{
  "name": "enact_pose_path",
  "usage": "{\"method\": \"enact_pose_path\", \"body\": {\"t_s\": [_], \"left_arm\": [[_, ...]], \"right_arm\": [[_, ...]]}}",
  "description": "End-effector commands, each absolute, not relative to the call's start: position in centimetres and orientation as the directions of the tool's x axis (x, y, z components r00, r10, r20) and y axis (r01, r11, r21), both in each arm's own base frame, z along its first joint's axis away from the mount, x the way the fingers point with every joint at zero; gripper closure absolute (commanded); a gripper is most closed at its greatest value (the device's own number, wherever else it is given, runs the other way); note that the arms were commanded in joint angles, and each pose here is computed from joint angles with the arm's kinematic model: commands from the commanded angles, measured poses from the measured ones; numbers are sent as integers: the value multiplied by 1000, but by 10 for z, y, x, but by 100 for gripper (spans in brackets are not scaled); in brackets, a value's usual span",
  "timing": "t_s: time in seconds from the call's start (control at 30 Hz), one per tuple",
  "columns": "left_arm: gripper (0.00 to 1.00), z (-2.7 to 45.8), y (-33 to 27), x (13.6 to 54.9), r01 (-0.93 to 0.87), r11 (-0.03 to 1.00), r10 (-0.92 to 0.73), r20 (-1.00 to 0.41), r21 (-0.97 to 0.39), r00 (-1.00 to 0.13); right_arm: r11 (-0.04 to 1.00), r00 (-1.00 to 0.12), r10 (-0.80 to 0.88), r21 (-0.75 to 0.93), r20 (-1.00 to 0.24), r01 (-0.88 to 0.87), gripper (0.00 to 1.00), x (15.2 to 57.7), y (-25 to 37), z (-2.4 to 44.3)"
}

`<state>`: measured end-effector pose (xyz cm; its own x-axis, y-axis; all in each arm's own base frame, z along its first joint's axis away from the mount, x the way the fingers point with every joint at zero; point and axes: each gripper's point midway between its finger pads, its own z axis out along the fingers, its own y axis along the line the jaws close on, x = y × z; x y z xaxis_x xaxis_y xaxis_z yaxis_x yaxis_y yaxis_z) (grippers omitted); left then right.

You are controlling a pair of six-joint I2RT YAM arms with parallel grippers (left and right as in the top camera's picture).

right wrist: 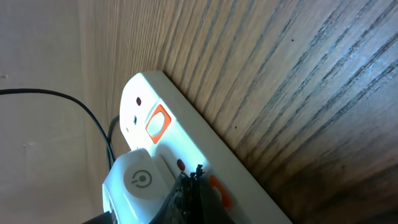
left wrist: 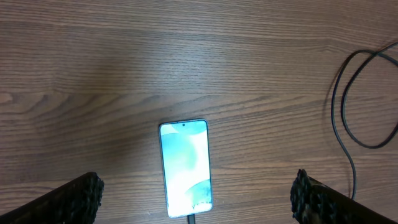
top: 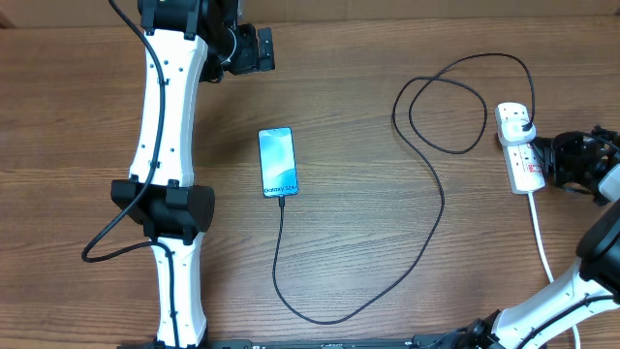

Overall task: Plug charger to phone and switch on socket
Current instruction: 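Press the orange power strip switch down with the right gripper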

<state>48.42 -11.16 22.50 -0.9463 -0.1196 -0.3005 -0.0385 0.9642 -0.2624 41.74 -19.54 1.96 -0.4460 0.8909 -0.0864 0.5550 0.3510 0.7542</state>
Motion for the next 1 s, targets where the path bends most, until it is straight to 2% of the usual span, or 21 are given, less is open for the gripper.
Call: {"method": "enact_pose_path", "body": {"t_s": [0.0,0.17,0.47,0.67,0.73,0.97], "left_arm": [[0,234,-114,483,-18,966,-104,-324,-258,-940],[0,234,-114,483,-18,966,-104,-325,-257,-940],[0,234,-114,483,-18,966,-104,-325,-257,-940],[0,234,-114,483,-18,966,-104,-325,-257,-940],[0,234,-114,483,-18,966,-104,-325,-257,-940],[0,234,-114,483,-18,966,-104,-325,-257,-940]], "right_arm": [[355,-498,867,731,-24,582,96,413,-165,2],[340,-499,866,723,8,602,93,408,-161,0],[340,-503,864,720,15,605,92,407,-158,-1],[346,-514,858,721,16,601,92,410,-152,-1],[348,-515,857,723,13,596,96,412,-151,0],[335,-514,857,722,33,606,96,414,-144,0]]}}
